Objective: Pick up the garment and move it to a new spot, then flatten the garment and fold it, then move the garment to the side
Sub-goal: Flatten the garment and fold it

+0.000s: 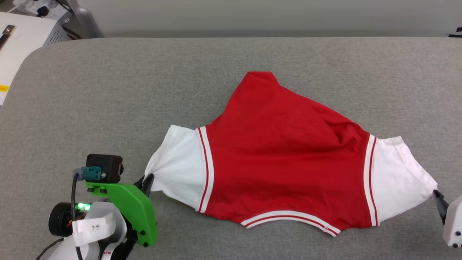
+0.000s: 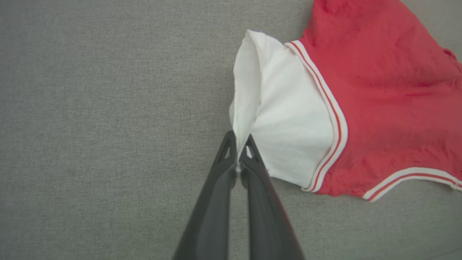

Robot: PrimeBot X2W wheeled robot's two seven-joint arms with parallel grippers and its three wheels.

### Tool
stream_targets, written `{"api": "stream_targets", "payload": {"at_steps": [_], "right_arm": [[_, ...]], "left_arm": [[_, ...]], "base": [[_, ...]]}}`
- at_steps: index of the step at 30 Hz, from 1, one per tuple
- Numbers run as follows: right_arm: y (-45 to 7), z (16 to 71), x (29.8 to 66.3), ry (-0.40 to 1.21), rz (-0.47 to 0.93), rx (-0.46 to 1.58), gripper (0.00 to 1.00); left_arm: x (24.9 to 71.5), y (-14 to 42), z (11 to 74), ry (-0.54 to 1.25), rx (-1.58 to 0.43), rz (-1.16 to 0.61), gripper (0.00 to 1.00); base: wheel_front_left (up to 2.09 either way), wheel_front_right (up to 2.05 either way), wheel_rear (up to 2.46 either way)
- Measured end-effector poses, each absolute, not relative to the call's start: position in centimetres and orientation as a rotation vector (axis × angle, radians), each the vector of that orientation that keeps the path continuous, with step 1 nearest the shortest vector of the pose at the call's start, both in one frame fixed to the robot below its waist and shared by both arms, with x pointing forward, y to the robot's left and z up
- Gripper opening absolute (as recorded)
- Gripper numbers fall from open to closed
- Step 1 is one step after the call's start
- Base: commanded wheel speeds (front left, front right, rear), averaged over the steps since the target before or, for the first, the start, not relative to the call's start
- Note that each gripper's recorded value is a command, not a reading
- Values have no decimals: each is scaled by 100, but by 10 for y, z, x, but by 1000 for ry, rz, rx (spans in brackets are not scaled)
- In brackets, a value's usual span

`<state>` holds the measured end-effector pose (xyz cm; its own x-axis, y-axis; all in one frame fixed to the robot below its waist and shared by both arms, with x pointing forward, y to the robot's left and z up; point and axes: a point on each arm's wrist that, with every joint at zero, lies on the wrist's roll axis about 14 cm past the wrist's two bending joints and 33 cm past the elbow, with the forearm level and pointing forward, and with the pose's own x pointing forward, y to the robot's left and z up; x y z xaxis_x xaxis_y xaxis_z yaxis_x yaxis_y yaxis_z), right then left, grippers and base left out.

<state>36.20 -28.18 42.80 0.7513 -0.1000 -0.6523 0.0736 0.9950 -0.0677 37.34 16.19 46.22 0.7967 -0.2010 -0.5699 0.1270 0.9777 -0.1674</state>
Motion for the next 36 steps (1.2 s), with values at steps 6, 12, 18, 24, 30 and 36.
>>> {"api": "stream_targets", "payload": {"at_steps": [6,12,18,24,30,36], "right_arm": [[-278,415,378,836,-59,-70,100],[-273,392,381,946,-30,-90,100],[-265,372,379,1016,6,-101,100],[-262,361,376,1059,24,-83,0],[-260,372,383,983,30,-68,0],[-260,403,391,878,39,-36,0]], "left_arm": [[366,159,468,624,-141,-183,0],[361,159,462,653,-147,-178,0],[356,161,448,699,-140,-173,0],[352,166,441,722,-138,-160,0],[351,167,446,701,-145,-162,0],[351,169,464,637,-125,-182,0]], "base": [[0,0,0],[0,0,0],[0,0,0],[0,0,0],[0,0,0],[0,0,0]]}}
